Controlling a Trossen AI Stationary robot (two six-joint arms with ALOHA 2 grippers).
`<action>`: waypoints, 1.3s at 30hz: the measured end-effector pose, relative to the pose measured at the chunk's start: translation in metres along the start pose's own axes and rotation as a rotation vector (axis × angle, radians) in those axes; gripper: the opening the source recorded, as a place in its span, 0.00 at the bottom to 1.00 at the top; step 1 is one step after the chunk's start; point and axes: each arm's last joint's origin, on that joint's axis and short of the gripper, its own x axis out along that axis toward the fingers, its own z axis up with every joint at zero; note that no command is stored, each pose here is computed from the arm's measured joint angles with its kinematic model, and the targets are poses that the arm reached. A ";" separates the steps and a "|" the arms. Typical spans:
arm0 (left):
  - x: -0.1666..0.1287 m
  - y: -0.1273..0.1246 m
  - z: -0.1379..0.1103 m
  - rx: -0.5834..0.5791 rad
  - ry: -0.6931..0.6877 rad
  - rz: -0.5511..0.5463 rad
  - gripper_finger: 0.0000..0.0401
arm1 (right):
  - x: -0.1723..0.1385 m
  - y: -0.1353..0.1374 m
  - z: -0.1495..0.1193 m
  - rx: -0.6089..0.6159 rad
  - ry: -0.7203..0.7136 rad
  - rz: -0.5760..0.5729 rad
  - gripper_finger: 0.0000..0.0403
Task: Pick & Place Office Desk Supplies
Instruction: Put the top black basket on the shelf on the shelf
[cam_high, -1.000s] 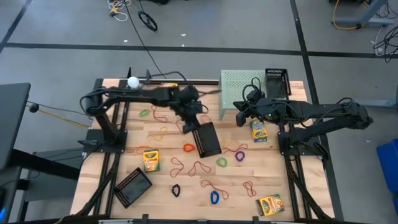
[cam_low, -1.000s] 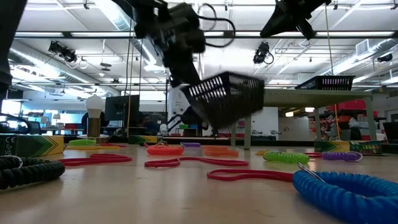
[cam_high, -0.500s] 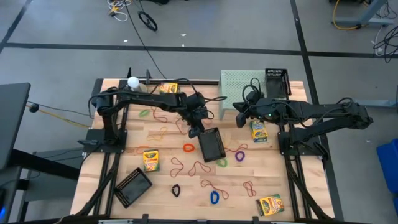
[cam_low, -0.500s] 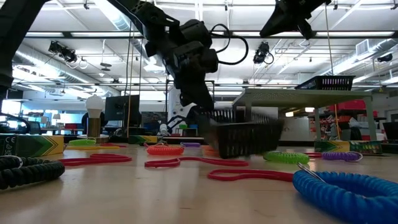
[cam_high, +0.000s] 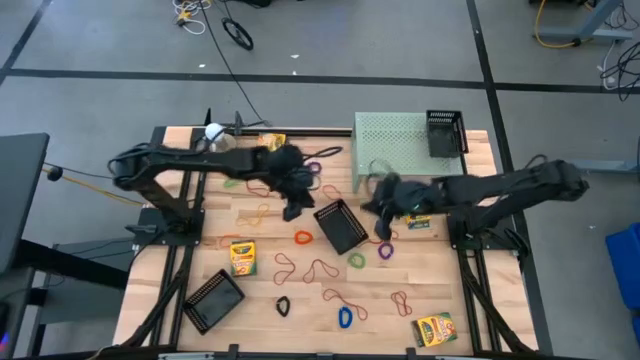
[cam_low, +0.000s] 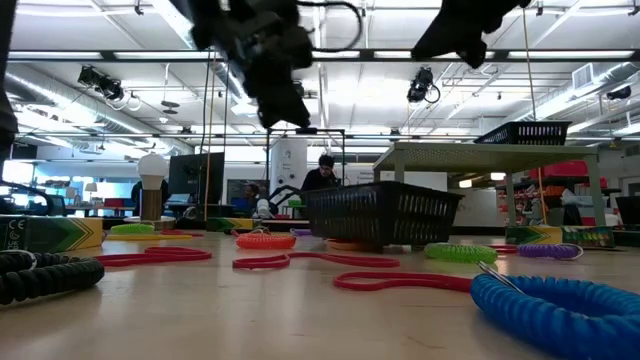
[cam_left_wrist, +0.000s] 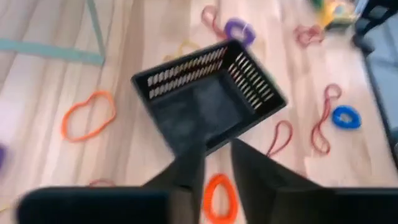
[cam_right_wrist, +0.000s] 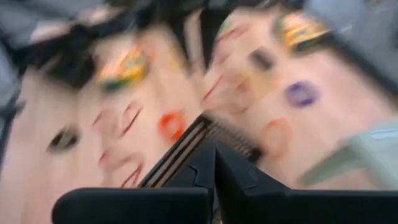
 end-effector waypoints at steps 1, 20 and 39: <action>-0.003 -0.002 -0.009 -0.013 -0.046 -0.004 0.10 | 0.006 0.005 -0.005 -0.021 0.043 0.023 0.02; -0.036 -0.010 -0.110 -0.383 -0.449 0.056 0.03 | 0.106 0.043 -0.047 -0.540 0.565 0.062 0.30; -0.035 -0.012 -0.111 -0.360 -0.434 0.055 0.03 | 0.132 0.044 -0.064 -0.640 0.610 0.074 0.09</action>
